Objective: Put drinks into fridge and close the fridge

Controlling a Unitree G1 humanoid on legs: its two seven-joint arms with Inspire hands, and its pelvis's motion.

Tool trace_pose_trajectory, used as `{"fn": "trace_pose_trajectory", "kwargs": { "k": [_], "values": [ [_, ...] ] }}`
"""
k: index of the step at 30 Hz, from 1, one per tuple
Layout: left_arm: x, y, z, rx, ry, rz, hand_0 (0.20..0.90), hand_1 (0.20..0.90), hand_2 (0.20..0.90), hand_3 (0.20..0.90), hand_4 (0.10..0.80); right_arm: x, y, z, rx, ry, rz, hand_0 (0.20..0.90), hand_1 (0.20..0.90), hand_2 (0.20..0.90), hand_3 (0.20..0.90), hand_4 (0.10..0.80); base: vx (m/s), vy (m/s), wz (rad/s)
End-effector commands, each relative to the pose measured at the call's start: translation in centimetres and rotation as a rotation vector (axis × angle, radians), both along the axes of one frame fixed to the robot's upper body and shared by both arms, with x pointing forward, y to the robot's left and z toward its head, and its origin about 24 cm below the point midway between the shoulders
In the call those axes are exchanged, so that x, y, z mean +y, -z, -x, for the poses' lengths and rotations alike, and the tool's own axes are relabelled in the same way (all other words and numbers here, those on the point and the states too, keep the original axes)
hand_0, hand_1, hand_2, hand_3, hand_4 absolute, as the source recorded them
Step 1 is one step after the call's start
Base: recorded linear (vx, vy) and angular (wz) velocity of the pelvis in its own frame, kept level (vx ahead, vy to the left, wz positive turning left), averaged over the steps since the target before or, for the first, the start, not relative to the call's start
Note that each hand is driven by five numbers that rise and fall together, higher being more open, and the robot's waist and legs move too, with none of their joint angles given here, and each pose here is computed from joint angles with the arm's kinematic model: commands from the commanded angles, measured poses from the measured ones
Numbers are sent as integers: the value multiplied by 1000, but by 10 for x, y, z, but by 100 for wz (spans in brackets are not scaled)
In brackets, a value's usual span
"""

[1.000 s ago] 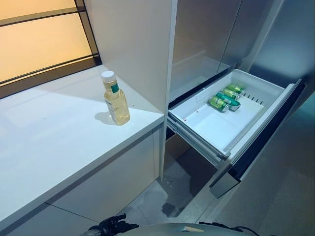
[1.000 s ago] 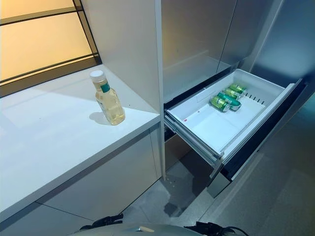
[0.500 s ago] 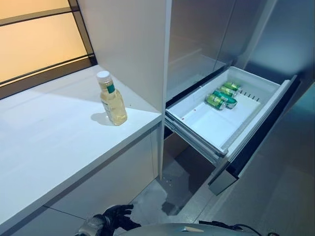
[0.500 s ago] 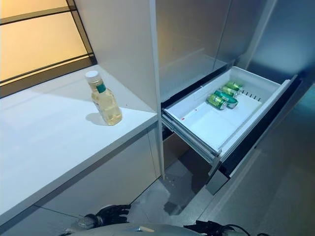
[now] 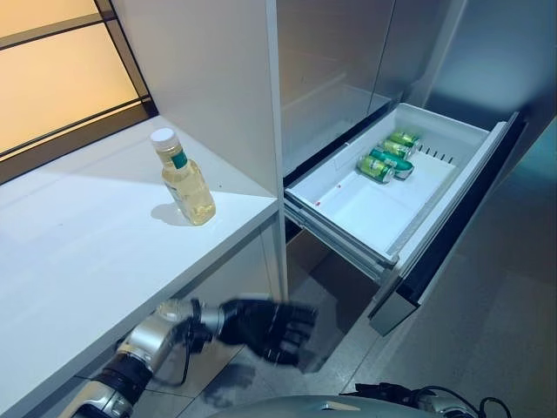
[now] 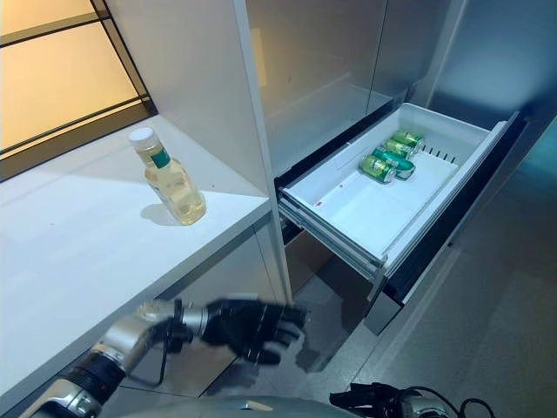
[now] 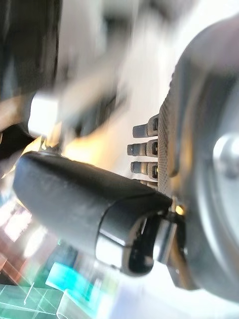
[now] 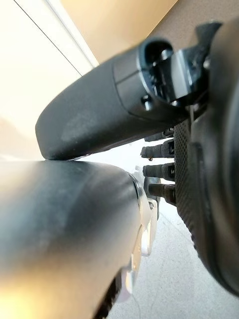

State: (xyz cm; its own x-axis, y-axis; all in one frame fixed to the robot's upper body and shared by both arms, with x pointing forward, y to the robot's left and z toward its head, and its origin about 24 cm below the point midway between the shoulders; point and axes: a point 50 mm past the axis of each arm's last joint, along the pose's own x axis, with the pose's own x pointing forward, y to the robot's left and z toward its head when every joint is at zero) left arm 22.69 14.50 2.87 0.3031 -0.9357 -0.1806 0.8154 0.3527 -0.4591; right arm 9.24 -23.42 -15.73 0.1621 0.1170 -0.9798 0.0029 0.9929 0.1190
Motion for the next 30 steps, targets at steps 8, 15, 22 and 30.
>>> {"fn": "trace_pose_trajectory", "kwargs": {
  "k": [8,15,22,30],
  "values": [
    [20,-178,-33,-818,-400,688,900,900,900,900,800,-17,4,38,79,-40,54,900,900,900,900,800,45,-5,1],
    [56,-235,-22,-1251,-889,692,900,900,900,900,800,-7,10,55,96,-45,57,900,900,900,900,800,20,3,3],
    [71,-239,-21,-1392,-1259,517,900,900,900,900,800,1,12,55,98,-45,58,900,900,900,900,800,-1,0,0],
    [77,-220,-39,-1284,-1407,330,900,900,900,900,800,5,12,45,90,-42,54,900,900,900,900,800,0,0,0]
  ]
}}
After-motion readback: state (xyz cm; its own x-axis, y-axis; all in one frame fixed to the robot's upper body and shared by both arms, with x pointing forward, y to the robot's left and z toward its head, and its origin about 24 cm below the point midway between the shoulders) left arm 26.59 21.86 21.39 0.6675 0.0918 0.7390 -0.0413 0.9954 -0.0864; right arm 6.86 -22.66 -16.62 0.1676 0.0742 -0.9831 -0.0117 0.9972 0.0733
